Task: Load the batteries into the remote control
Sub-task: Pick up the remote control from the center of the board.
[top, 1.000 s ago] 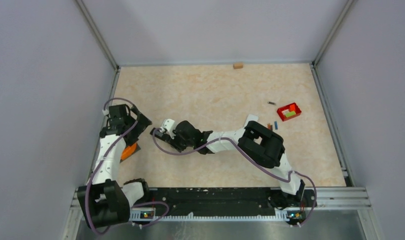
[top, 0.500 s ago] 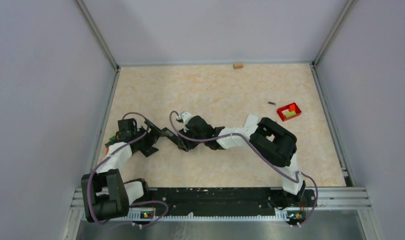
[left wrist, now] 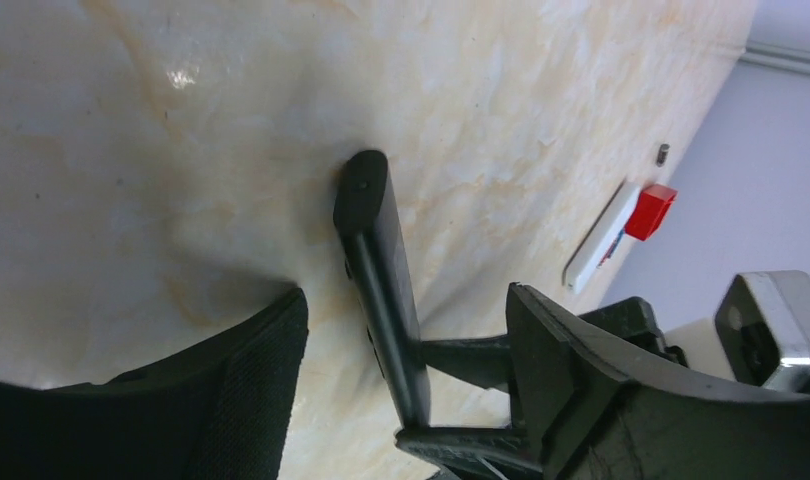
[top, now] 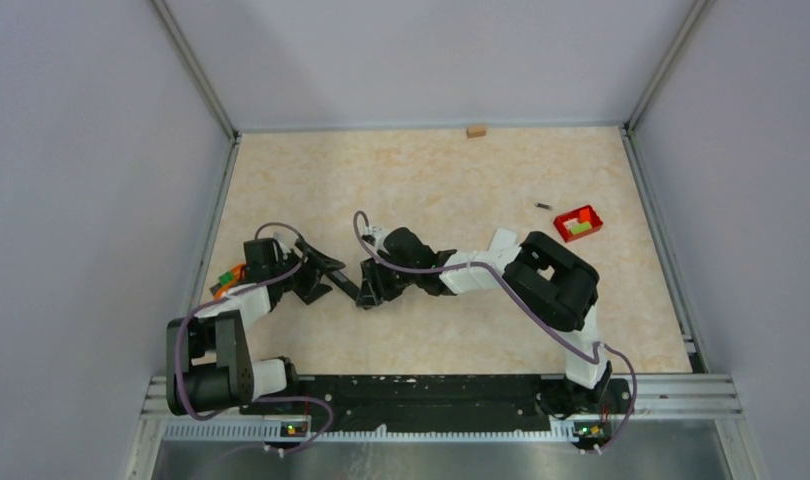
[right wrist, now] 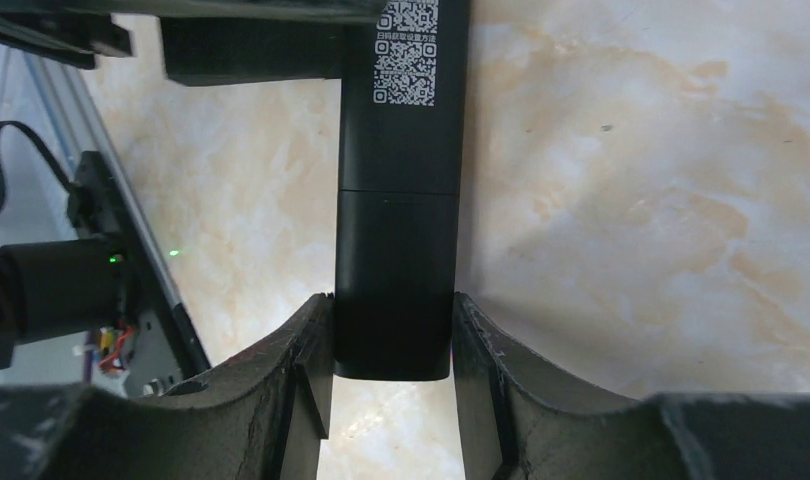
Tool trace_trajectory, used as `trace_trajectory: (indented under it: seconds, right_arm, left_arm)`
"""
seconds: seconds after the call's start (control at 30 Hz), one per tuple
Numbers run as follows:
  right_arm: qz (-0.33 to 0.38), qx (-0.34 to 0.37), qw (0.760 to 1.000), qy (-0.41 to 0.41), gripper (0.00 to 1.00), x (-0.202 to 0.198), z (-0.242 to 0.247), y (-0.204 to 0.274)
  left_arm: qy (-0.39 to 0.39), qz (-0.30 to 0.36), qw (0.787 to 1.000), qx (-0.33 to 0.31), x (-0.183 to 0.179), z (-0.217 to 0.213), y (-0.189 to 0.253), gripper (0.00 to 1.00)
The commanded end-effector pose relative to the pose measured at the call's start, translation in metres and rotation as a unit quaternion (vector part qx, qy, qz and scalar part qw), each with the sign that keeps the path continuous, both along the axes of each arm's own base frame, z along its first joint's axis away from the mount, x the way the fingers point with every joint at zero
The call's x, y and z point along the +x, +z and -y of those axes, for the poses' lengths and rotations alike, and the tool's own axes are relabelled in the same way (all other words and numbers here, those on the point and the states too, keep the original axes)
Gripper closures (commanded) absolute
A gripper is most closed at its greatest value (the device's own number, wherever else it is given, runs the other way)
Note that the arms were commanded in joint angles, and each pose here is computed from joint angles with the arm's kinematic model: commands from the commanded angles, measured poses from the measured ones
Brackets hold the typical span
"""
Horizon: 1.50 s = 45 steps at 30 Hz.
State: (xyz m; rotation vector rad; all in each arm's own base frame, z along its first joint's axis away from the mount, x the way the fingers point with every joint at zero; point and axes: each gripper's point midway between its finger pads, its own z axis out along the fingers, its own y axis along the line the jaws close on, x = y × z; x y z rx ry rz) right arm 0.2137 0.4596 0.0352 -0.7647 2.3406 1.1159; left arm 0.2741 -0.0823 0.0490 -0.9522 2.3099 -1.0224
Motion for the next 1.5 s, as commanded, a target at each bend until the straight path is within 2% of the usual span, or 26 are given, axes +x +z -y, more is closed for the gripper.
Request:
trace_trajectory:
  seconds: [0.0,0.13,0.37,0.43,0.57,0.63,0.7,0.8,0.93,1.07,1.23,1.47]
  right_arm:
    - [-0.023,0.068,0.997,0.029,0.71,-0.014,-0.014,0.042]
    - [-0.03,0.069,0.997,0.026,0.71,-0.014,-0.015,0.039]
    - [-0.035,0.068,0.997,0.018,0.71,-0.01,-0.019,0.032]
    - [-0.035,0.069,0.997,0.018,0.71,-0.009,-0.021,0.031]
    - [-0.031,0.059,0.998,-0.001,0.7,-0.004,-0.018,0.028]
    - [-0.028,0.059,0.998,-0.01,0.63,-0.002,-0.015,0.031]
    - [-0.027,0.063,0.997,-0.021,0.52,-0.001,-0.011,0.04]
    - [-0.037,0.079,0.995,-0.043,0.3,0.001,-0.002,0.064]
    - [-0.074,0.117,0.984,-0.111,0.17,0.007,0.015,0.105]
    - [-0.09,0.19,0.961,-0.181,0.13,0.012,0.031,0.159]
    - [-0.132,0.292,0.907,-0.271,0.12,0.024,0.047,0.211]
    - [-0.148,0.324,0.871,-0.338,0.12,0.041,0.059,0.226]
  left_arm:
    - [0.008,0.023,1.0,0.002,0.009,0.001,-0.004,0.28]
    - [0.01,0.028,1.0,0.007,0.008,0.002,-0.006,0.38]
    - [0.004,0.018,1.0,0.013,0.002,0.005,-0.011,0.64]
    - [-0.004,0.016,1.0,0.009,0.0,0.008,-0.013,0.73]
    - [-0.025,0.015,0.999,-0.013,-0.004,0.017,-0.012,1.0]
    - [-0.034,0.028,0.999,-0.023,-0.002,0.02,-0.005,1.0]
    - [-0.042,0.049,0.997,-0.034,0.003,0.024,0.008,1.0]
    - [-0.053,0.09,0.994,-0.041,0.016,0.026,0.036,1.0]
    - [-0.051,0.152,0.986,-0.052,0.039,0.027,0.084,1.0]
    - [-0.044,0.206,0.974,-0.077,0.056,0.029,0.124,1.0]
    - [-0.041,0.265,0.954,-0.134,0.061,0.038,0.173,1.0]
    - [-0.035,0.339,0.925,-0.165,0.056,0.048,0.235,1.0]
